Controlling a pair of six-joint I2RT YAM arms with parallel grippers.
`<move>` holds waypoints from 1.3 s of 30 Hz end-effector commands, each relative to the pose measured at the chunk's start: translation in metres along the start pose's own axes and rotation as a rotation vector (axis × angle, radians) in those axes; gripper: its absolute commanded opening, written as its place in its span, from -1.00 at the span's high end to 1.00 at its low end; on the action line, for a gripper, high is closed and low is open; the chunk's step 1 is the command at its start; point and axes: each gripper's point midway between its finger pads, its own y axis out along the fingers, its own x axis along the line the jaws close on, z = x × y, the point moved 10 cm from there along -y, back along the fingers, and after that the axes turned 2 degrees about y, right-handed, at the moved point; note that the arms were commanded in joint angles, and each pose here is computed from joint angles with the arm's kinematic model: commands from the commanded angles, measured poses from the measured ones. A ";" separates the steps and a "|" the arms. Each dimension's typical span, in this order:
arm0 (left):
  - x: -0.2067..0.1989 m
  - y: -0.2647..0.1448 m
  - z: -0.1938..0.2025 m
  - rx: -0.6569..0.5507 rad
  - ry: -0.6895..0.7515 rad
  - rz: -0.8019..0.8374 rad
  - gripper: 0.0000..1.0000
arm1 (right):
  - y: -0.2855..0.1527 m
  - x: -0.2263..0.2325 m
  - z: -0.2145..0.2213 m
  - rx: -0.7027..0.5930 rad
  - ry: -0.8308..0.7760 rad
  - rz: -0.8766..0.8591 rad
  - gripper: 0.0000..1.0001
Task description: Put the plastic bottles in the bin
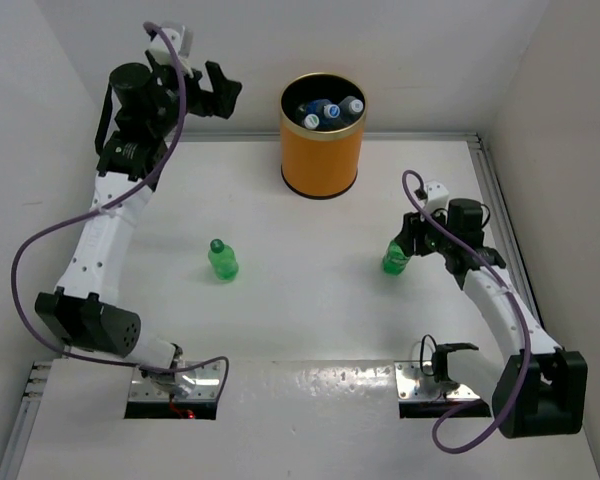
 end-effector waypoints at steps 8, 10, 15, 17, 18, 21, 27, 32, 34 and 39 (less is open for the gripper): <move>0.048 -0.069 0.056 0.155 0.054 -0.163 -0.98 | -0.005 0.018 -0.040 -0.149 0.000 -0.079 1.00; 0.051 -0.074 0.060 0.165 0.061 -0.167 -0.98 | -0.020 0.025 -0.077 -0.246 -0.025 -0.099 1.00; 0.061 -0.083 0.084 0.211 0.047 -0.176 -0.98 | -0.047 0.042 -0.166 -0.429 0.030 -0.186 1.00; 0.064 -0.084 0.092 0.220 0.040 -0.167 -0.98 | -0.080 0.058 -0.222 -0.578 0.010 -0.230 1.00; 0.063 -0.085 0.096 0.214 0.043 -0.167 -0.98 | -0.067 0.059 -0.235 -0.591 0.027 -0.238 1.00; 0.065 -0.085 0.101 0.212 0.021 -0.157 -0.98 | -0.091 0.065 -0.299 -0.808 0.003 -0.198 1.00; 0.067 -0.085 0.116 0.237 -0.006 -0.144 -0.98 | -0.044 0.048 -0.364 -0.950 0.039 -0.118 1.00; 0.066 -0.086 0.123 0.255 -0.017 -0.135 -0.98 | 0.013 0.048 -0.390 -0.995 0.029 -0.081 1.00; 0.069 -0.090 0.136 0.289 -0.035 -0.145 -0.98 | 0.032 0.052 -0.390 -1.031 0.014 -0.060 1.00; 0.061 -0.105 0.149 0.310 -0.070 -0.135 -0.98 | 0.089 0.053 -0.375 -1.007 -0.002 -0.011 1.00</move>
